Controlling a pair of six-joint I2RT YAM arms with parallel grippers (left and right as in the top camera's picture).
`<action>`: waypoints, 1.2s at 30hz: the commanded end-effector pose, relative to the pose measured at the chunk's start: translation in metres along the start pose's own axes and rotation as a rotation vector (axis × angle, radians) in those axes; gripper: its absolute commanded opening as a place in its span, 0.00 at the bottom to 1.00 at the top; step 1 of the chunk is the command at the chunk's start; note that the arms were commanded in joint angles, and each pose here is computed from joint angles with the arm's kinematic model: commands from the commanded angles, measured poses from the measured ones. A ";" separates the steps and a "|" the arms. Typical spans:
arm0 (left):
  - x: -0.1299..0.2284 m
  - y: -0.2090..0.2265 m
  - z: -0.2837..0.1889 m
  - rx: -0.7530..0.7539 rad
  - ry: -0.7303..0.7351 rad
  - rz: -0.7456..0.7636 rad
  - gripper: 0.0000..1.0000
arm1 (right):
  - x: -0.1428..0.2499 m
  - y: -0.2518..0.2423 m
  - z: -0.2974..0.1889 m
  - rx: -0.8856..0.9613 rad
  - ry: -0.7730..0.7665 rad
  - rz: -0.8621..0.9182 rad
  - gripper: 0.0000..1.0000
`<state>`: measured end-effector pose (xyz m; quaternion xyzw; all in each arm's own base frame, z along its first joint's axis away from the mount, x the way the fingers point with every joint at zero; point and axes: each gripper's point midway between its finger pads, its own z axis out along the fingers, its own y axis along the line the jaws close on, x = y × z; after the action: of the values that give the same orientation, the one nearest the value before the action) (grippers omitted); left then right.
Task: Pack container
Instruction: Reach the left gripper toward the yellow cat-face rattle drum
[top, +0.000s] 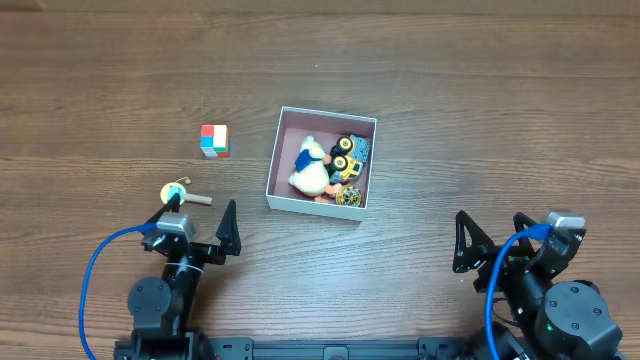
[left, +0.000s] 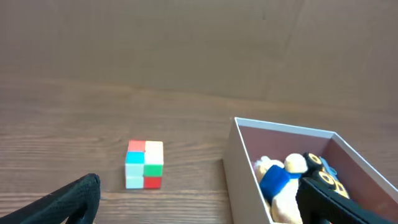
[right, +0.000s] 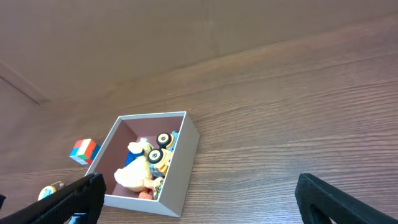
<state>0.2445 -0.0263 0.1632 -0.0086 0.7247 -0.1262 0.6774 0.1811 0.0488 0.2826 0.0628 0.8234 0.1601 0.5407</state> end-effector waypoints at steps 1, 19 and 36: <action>0.001 -0.051 -0.008 0.298 0.025 -0.016 1.00 | 0.001 0.000 0.000 -0.002 0.001 -0.005 1.00; -0.198 -0.125 -0.123 0.374 -0.007 0.135 1.00 | 0.001 0.000 0.000 -0.002 0.001 -0.005 1.00; -0.088 0.009 0.010 -0.465 1.178 -0.373 1.00 | 0.001 0.000 0.000 -0.003 0.001 -0.005 1.00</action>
<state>0.2411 -0.0213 0.2732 -0.1176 0.9720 -0.1069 0.1730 0.1808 0.0486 0.2805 0.0622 0.8255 0.1582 0.5382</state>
